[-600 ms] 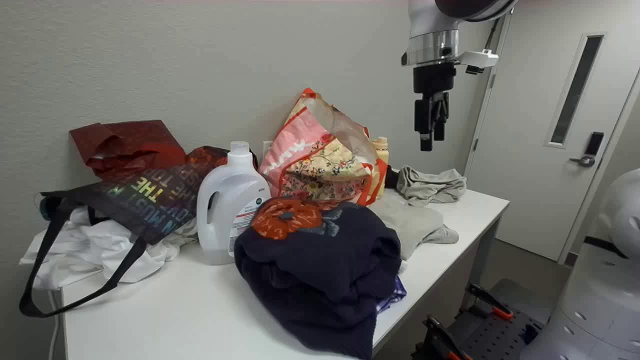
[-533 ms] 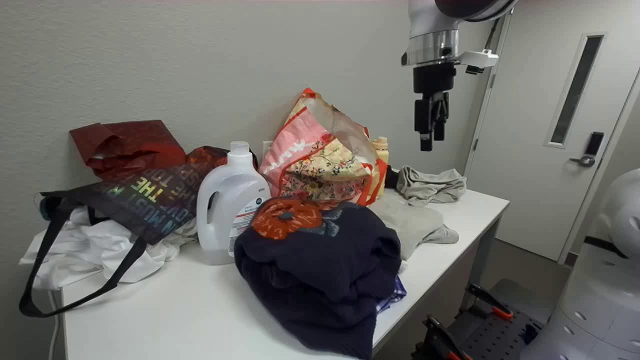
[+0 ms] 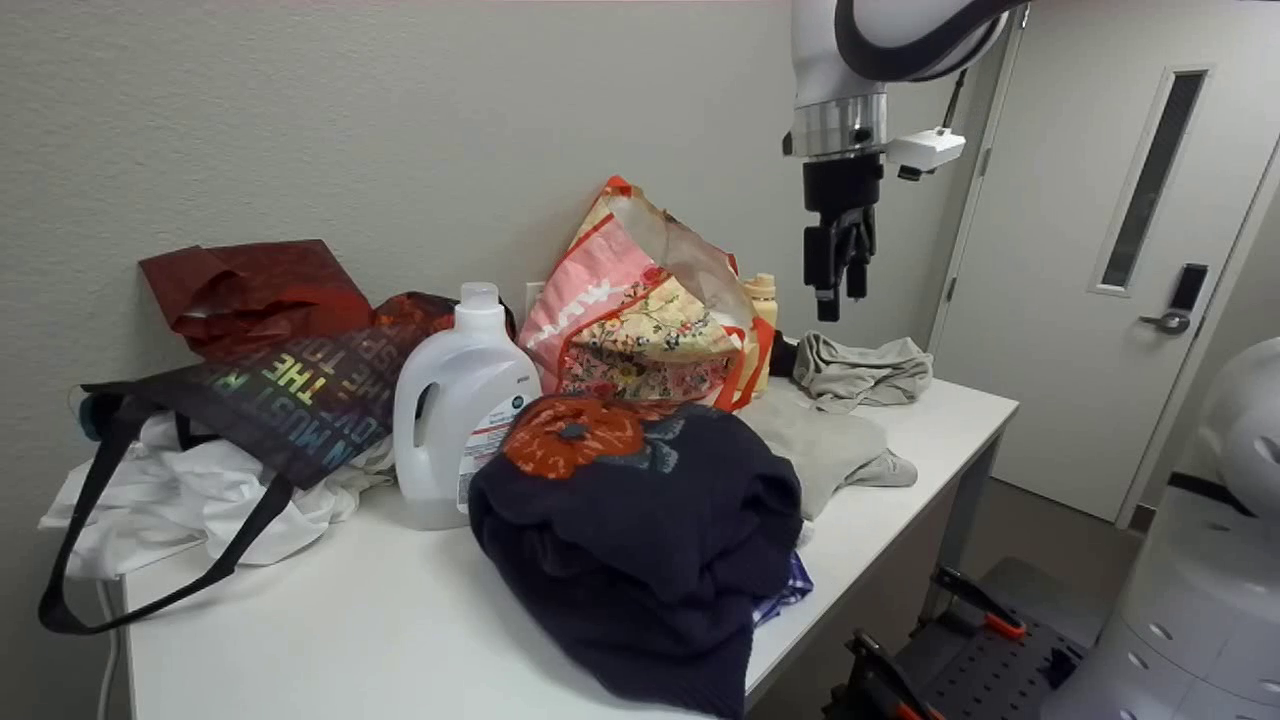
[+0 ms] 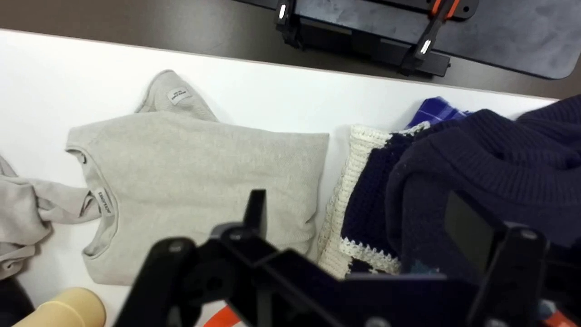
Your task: Fold the beige shirt
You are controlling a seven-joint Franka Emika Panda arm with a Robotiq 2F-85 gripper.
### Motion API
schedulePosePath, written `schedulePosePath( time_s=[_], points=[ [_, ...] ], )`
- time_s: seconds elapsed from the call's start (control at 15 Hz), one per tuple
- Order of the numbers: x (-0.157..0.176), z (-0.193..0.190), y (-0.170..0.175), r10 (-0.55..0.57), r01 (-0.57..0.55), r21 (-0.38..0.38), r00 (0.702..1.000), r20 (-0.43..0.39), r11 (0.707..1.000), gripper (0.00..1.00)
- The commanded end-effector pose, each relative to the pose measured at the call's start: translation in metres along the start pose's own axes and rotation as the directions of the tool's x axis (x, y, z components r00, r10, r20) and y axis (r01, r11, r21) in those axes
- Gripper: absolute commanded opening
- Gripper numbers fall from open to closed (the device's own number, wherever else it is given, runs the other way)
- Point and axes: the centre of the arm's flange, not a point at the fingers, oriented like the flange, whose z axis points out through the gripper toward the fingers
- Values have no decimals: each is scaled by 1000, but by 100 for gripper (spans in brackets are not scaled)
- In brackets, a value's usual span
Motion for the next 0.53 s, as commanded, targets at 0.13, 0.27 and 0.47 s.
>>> schedulePosePath(
  time_s=[0.13,0.27,0.47],
  points=[
    [41,55,11,54,-55,-79,998,-10,995,100],
    [51,83,13,71,-72,-94,997,-13,993,100],
    [63,123,12,68,-68,-97,998,-4,993,100]
  ],
)
